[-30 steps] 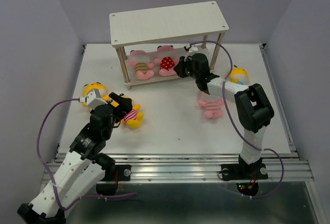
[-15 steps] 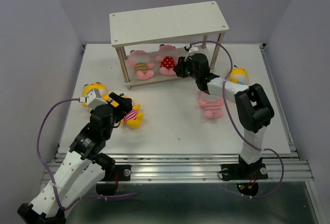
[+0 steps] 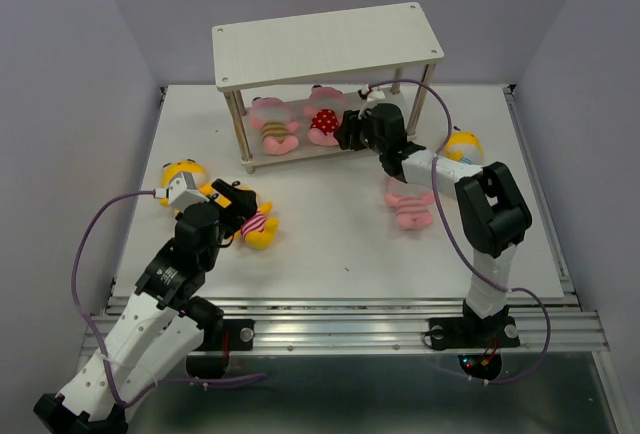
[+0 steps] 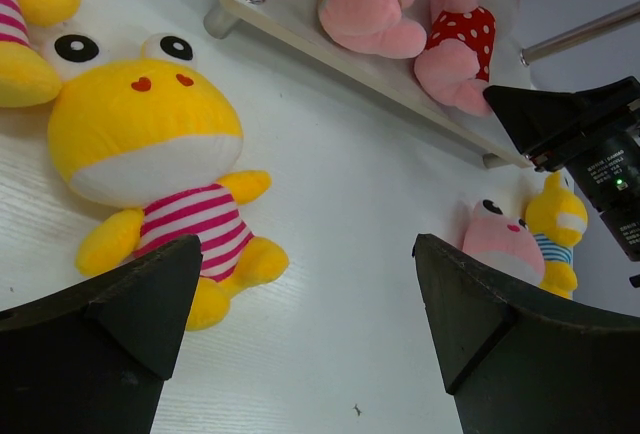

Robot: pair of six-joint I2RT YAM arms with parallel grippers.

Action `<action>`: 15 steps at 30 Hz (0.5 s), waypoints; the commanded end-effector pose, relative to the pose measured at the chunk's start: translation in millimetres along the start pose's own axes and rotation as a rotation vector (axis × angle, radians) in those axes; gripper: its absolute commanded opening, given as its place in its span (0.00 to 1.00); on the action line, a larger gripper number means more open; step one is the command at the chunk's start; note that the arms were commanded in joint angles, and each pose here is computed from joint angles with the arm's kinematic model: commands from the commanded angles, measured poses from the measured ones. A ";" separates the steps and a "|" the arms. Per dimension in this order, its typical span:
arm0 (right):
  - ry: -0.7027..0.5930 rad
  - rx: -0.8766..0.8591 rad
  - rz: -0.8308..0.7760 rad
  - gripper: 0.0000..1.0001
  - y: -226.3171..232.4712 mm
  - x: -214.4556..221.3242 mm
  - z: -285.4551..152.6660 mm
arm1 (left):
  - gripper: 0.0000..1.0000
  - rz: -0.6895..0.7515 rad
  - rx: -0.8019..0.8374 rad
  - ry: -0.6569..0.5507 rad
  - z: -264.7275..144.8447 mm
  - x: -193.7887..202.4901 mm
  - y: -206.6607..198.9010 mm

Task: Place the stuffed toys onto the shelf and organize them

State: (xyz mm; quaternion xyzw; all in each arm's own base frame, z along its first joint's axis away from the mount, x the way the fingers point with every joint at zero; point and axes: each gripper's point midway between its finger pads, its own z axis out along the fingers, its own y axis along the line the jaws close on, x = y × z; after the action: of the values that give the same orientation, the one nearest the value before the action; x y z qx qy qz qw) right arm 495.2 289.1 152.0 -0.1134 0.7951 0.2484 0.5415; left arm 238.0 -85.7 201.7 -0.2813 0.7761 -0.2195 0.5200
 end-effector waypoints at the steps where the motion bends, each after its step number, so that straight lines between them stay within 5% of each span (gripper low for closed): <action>1: -0.090 -0.010 -0.012 0.58 8.0 -47.3 -10.7 | 0.99 0.005 0.002 -0.012 2.2 -0.4 1.0; 15: -0.053 -0.074 -0.026 0.64 20.6 -44.4 -21.5 | 0.99 0.009 0.009 -0.005 3.1 1.5 -0.4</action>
State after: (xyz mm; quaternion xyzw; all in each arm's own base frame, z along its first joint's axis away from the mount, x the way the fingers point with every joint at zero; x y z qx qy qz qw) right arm 484.8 290.3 171.2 -0.1253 0.7908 0.2611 0.5392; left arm 237.9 -88.0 200.0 -0.2781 0.7793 -0.2218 0.5160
